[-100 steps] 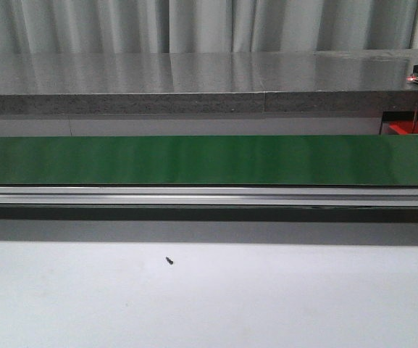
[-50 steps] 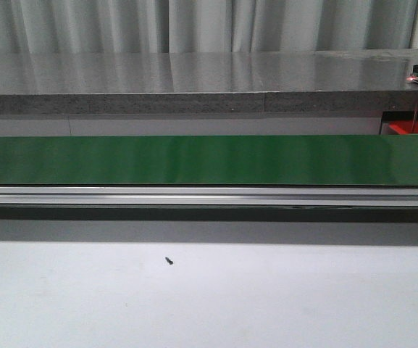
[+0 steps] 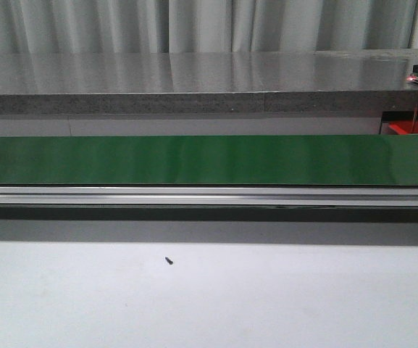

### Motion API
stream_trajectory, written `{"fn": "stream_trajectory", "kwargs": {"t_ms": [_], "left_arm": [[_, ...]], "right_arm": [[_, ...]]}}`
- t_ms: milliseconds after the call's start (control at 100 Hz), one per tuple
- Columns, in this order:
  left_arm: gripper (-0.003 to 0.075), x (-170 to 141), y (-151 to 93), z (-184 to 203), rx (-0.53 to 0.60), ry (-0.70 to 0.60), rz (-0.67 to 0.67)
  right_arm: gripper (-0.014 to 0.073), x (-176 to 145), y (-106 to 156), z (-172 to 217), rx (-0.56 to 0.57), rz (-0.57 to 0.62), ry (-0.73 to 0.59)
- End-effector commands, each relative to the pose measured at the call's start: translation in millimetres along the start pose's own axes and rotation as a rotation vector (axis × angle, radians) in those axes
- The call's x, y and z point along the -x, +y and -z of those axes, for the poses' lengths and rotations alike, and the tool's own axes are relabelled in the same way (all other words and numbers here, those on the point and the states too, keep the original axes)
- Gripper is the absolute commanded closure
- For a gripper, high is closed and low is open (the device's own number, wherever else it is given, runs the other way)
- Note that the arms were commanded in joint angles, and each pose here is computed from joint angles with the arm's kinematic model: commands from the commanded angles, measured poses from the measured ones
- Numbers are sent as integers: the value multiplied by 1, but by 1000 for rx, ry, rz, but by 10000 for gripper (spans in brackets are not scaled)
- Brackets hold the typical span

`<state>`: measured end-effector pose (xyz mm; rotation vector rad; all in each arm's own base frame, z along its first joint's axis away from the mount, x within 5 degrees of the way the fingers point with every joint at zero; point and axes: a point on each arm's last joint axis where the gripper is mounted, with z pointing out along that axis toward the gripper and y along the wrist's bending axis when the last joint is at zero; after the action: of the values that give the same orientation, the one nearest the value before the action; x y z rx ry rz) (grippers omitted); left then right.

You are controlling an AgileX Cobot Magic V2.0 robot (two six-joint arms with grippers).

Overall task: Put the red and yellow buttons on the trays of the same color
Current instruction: 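Grasp a yellow-capped button with the left gripper and lift it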

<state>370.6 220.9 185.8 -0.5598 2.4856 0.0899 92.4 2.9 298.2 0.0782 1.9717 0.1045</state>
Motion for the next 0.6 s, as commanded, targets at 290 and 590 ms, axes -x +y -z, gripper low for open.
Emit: {"fn": "stream_trajectory", "kwargs": {"t_ms": [290,590], "left_arm": [[411,21,1,13,16,-136,28],[571,21,0,16,15,-140,25]], "right_arm": [[718,10,0,1,1,3,-82],[718,9,0,0,0,2,-81]]}}
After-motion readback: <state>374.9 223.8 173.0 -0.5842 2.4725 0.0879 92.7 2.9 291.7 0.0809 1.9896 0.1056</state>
